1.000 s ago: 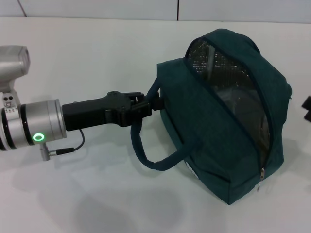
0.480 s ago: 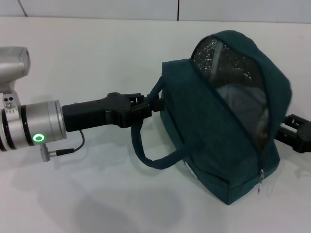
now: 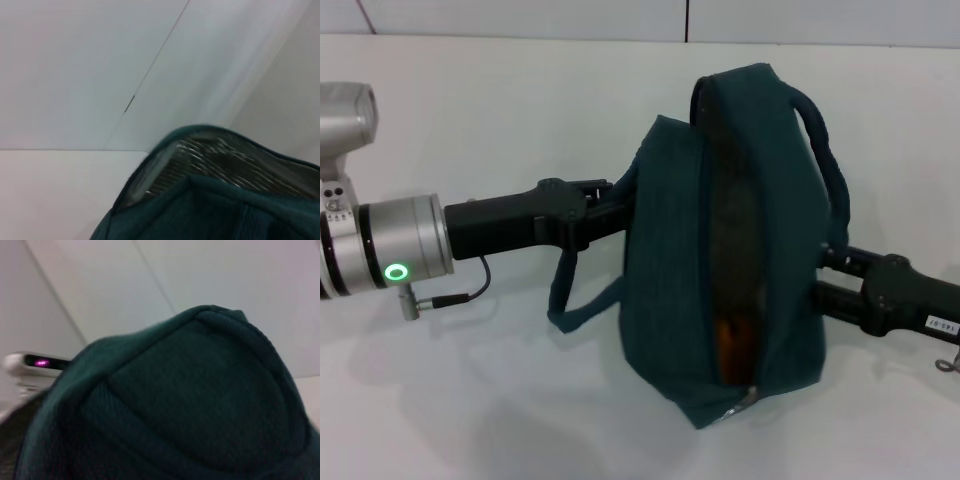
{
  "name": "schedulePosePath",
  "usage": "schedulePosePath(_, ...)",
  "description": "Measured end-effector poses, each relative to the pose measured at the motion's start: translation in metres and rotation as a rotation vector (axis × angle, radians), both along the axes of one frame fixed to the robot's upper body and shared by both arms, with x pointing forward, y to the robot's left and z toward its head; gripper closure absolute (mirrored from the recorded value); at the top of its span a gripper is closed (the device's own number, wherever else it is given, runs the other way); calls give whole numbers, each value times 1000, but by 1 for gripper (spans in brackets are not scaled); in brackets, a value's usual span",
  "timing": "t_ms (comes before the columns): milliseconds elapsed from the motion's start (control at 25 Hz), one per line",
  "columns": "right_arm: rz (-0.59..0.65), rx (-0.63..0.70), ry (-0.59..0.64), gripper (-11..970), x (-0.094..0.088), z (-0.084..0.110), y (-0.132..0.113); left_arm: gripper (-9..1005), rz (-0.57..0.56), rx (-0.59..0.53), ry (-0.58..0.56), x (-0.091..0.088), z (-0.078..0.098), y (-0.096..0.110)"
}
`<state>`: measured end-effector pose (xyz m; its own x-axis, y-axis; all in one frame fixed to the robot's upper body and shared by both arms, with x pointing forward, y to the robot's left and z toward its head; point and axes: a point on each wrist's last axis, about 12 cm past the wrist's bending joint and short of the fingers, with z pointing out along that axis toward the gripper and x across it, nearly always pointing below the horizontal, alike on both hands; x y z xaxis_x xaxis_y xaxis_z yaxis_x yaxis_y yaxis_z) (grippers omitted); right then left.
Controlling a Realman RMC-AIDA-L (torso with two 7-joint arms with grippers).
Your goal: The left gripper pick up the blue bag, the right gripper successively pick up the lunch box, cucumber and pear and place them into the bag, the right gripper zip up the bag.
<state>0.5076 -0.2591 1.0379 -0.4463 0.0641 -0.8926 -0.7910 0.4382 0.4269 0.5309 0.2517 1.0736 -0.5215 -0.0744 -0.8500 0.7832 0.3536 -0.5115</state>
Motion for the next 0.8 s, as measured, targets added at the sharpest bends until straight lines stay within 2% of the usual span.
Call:
schedulePosePath(160, 70, 38, 9, 339, -2, 5, 9, 725, -1, 8, -11, 4, 3, -1)
schedulePosePath(440, 90, 33, 35, 354, -4, 5, 6, 724, 9, 17, -39, 7, 7, 3)
schedulePosePath(800, 96, 51, 43, 372, -23, 15, -41, 724, 49, -7, -66, 11, 14, 10)
